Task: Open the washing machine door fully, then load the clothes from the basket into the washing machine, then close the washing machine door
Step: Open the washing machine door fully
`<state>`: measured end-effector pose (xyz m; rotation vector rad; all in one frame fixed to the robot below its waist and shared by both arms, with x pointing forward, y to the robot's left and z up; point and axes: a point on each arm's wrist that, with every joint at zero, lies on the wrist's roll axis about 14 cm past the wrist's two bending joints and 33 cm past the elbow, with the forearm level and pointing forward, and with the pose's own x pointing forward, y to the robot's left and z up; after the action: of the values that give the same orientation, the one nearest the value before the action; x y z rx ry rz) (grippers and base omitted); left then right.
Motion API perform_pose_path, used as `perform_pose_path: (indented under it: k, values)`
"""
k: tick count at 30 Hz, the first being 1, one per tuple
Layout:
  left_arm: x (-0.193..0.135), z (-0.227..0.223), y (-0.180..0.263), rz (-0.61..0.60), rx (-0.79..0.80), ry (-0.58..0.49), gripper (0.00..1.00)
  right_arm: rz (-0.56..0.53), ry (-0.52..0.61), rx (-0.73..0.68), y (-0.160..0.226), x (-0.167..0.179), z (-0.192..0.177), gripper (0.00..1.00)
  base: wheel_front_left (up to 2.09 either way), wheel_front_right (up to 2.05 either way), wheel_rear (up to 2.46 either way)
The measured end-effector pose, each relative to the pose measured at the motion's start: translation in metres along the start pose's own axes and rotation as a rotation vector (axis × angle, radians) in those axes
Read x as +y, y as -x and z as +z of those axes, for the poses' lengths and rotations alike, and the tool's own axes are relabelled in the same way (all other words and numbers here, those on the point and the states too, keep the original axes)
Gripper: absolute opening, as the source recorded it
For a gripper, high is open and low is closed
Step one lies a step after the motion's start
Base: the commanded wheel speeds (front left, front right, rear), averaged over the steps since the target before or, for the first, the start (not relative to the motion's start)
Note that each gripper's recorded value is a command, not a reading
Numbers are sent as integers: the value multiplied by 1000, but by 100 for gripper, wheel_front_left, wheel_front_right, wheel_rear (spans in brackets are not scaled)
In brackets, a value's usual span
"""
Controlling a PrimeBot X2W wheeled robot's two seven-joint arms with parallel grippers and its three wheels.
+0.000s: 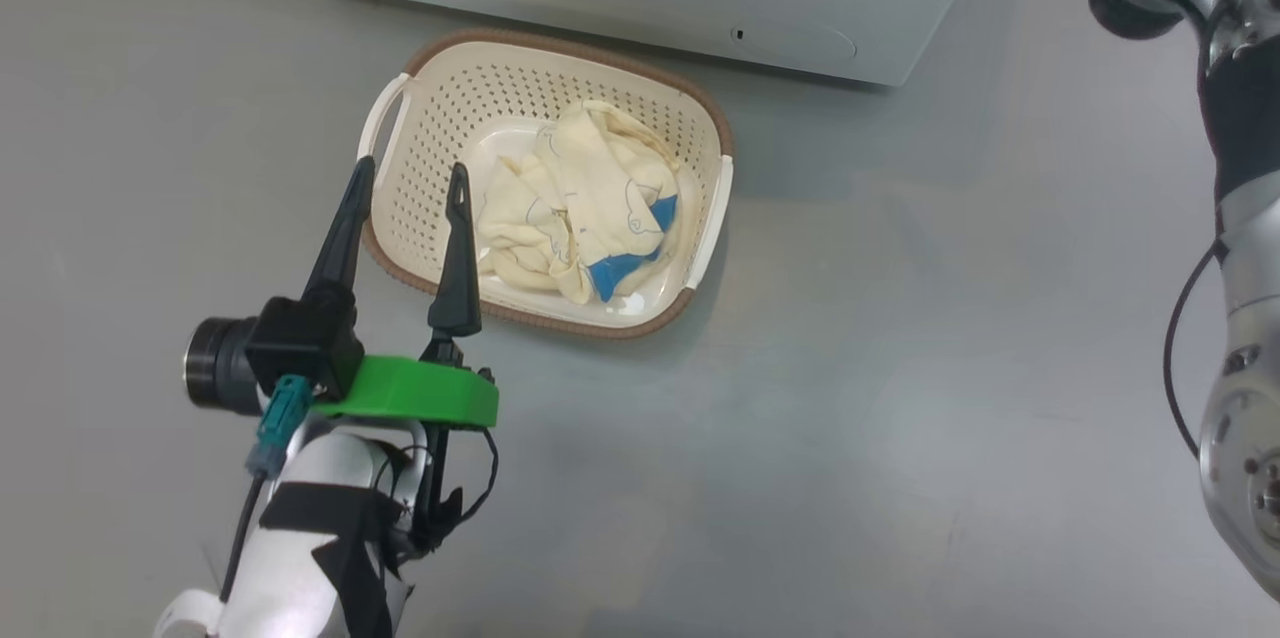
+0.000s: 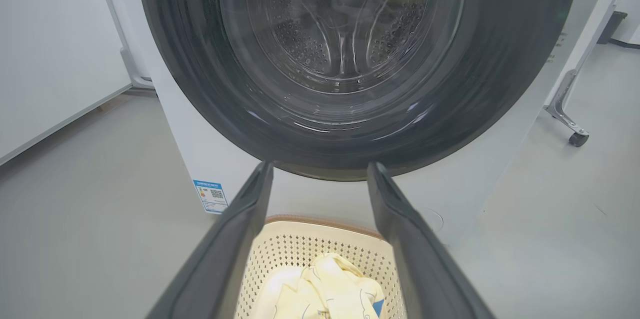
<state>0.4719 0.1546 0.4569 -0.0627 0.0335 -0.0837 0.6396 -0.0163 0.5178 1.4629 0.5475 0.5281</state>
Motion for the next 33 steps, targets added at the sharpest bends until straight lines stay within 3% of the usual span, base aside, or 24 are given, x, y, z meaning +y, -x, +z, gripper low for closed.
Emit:
perform_pose_path:
  k: [17,33]
  values:
    - [8,-6,0,14,18,-6,100,-18,34,58,-54,10,-14,0,0,0,0]
    - [9,-10,-4,24,26,-8,100,-95,116,156,-61,-5,-24,0,0,0,0]
